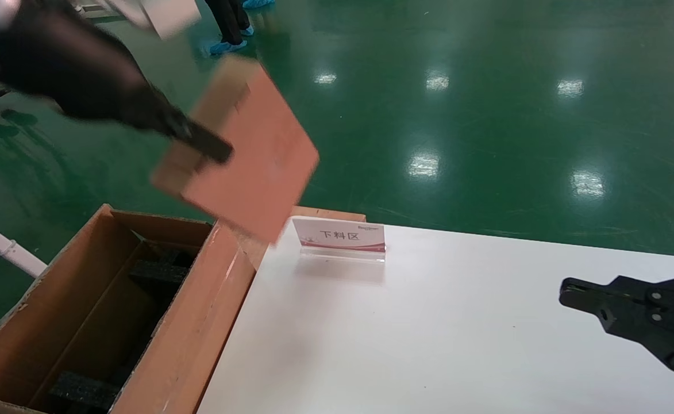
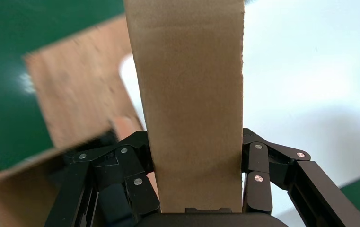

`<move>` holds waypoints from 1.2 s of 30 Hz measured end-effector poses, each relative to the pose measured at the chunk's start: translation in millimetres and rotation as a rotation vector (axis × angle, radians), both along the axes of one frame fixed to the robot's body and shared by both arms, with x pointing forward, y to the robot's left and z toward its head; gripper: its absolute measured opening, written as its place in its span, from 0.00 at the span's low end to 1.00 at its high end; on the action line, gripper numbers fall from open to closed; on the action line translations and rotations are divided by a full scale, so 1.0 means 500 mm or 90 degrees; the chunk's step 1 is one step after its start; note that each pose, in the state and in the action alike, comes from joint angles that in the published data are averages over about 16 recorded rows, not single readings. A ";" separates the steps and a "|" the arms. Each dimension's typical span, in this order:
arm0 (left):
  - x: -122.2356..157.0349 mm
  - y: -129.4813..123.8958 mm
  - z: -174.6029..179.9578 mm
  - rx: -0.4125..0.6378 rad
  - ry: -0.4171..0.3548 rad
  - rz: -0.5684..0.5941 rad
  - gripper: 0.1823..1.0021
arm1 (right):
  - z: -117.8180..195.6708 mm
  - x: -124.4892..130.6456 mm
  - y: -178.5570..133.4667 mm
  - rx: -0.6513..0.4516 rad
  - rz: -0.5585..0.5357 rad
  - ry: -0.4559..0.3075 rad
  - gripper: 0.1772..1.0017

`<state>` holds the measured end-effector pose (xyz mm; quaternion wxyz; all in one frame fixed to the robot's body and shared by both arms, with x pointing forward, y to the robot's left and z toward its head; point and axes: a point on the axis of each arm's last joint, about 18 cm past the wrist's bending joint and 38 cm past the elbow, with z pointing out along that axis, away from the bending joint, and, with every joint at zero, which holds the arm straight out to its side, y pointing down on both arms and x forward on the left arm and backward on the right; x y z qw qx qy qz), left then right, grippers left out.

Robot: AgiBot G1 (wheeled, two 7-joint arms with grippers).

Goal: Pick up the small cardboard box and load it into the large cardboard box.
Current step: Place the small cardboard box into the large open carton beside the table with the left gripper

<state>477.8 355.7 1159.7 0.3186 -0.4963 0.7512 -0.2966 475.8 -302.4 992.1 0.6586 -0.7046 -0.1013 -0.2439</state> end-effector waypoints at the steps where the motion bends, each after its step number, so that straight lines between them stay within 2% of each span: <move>1: -0.008 0.004 0.012 0.003 -0.009 0.002 0.09 | 0.000 0.000 0.000 0.000 0.000 0.000 0.02; 8: -0.052 0.032 0.073 0.046 -0.044 0.035 0.09 | 0.000 0.000 0.000 0.000 0.000 0.000 0.02; 16: -0.084 0.068 0.095 0.106 -0.029 0.093 0.09 | 0.000 0.000 0.000 0.000 0.000 0.000 0.03; 24: -0.107 0.119 0.070 0.139 0.042 0.155 0.08 | 0.000 0.000 0.000 0.000 0.000 0.000 0.07; 30: -0.123 0.164 0.032 0.138 0.112 0.199 0.08 | 0.000 0.000 0.000 0.000 0.000 0.000 0.15; 36: -0.131 0.204 -0.008 0.119 0.169 0.231 0.08 | 0.000 0.000 0.000 0.000 0.000 0.000 0.28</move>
